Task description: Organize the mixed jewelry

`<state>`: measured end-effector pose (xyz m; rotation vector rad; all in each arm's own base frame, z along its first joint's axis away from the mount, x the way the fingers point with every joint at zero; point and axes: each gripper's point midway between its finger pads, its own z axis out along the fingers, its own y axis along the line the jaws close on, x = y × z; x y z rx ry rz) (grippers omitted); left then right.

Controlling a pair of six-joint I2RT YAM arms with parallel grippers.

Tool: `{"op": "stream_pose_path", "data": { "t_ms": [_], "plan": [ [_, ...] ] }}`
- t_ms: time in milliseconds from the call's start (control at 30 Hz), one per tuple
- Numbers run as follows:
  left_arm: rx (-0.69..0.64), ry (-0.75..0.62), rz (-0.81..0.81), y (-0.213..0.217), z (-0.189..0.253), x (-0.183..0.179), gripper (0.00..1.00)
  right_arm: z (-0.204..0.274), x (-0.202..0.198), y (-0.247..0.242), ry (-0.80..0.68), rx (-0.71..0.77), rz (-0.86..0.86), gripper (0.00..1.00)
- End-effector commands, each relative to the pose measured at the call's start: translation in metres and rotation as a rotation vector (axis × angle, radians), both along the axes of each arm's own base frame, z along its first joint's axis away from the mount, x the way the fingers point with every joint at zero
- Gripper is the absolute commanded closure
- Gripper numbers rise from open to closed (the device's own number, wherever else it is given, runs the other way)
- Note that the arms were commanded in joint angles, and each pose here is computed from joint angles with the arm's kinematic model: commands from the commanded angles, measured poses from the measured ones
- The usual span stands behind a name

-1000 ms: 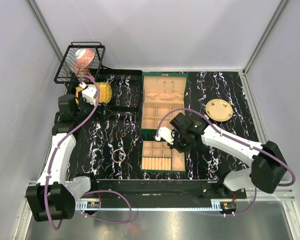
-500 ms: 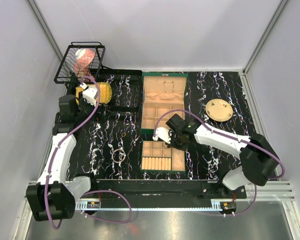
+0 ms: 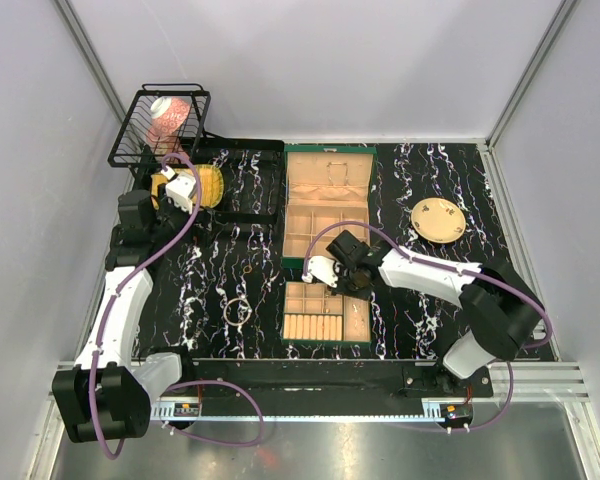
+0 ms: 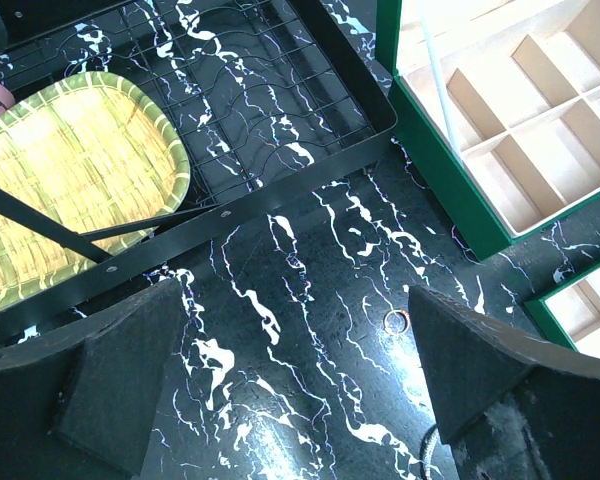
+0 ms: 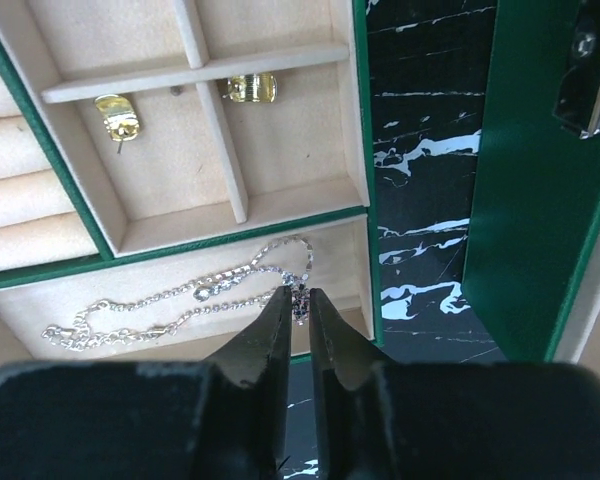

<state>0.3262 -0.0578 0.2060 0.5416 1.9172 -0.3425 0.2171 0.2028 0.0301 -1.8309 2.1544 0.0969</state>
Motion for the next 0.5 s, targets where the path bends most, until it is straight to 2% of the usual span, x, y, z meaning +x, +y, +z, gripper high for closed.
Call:
{"op": "stream_pose_path", "data": {
  "t_ms": [0,100,467],
  "plan": [
    [0.026,-0.077,-0.005,0.002,0.013,0.004,0.01,-0.002,0.009,0.005,-0.046,0.002,0.014,0.82],
    [0.028,-0.08,-0.003,0.002,0.014,0.003,0.01,-0.003,0.013,0.0,-0.068,-0.023,0.008,0.8],
    [0.034,-0.082,-0.005,0.002,0.015,0.002,0.01,-0.004,0.017,-0.005,-0.094,-0.044,-0.004,0.63]
  ]
}}
